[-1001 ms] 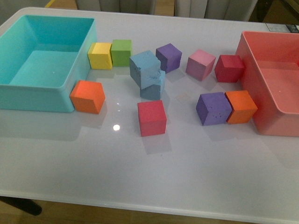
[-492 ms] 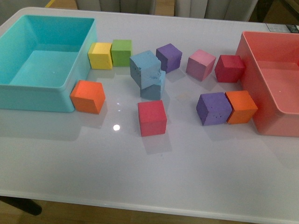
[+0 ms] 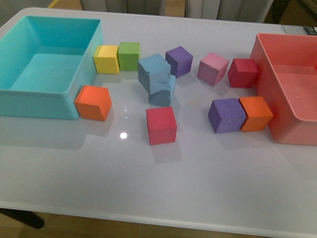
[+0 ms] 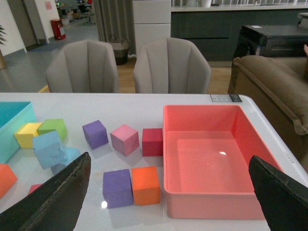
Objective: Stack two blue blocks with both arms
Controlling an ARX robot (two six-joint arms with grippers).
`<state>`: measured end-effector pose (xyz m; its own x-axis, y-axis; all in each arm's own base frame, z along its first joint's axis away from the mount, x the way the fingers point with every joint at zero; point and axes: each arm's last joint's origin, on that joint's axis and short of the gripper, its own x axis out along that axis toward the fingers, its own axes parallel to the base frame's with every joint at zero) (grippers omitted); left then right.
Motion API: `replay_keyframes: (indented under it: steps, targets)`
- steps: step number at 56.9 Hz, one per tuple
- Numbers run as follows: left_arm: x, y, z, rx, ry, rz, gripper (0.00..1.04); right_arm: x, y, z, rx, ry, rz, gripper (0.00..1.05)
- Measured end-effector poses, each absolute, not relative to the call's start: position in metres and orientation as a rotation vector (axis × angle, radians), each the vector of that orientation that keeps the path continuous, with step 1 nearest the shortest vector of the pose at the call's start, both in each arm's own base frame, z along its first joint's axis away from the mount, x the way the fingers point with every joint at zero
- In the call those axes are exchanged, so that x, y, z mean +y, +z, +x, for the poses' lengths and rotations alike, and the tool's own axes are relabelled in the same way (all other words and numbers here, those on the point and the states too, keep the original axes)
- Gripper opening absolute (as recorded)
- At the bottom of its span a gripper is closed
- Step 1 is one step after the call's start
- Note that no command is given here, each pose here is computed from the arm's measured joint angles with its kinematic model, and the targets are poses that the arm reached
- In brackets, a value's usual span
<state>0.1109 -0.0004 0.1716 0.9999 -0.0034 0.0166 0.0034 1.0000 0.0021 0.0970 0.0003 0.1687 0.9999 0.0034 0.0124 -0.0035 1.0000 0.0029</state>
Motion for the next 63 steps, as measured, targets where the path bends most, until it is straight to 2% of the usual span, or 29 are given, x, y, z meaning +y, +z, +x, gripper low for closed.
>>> replay_keyframes:
  steps: [13,41,63]
  targets:
    - [0.0,0.167,0.102,0.019,-0.003,0.002,0.02,0.0,0.169,0.097,-0.012,0.003,0.003,0.96]
    - [0.0,0.168,0.097,-0.011,-0.003,0.001,0.02,0.0,0.169,0.097,-0.012,0.003,0.002,0.96]
    - [0.0,0.168,0.097,-0.011,-0.003,0.002,0.72,0.0,0.169,0.097,-0.012,0.003,0.002,0.96]
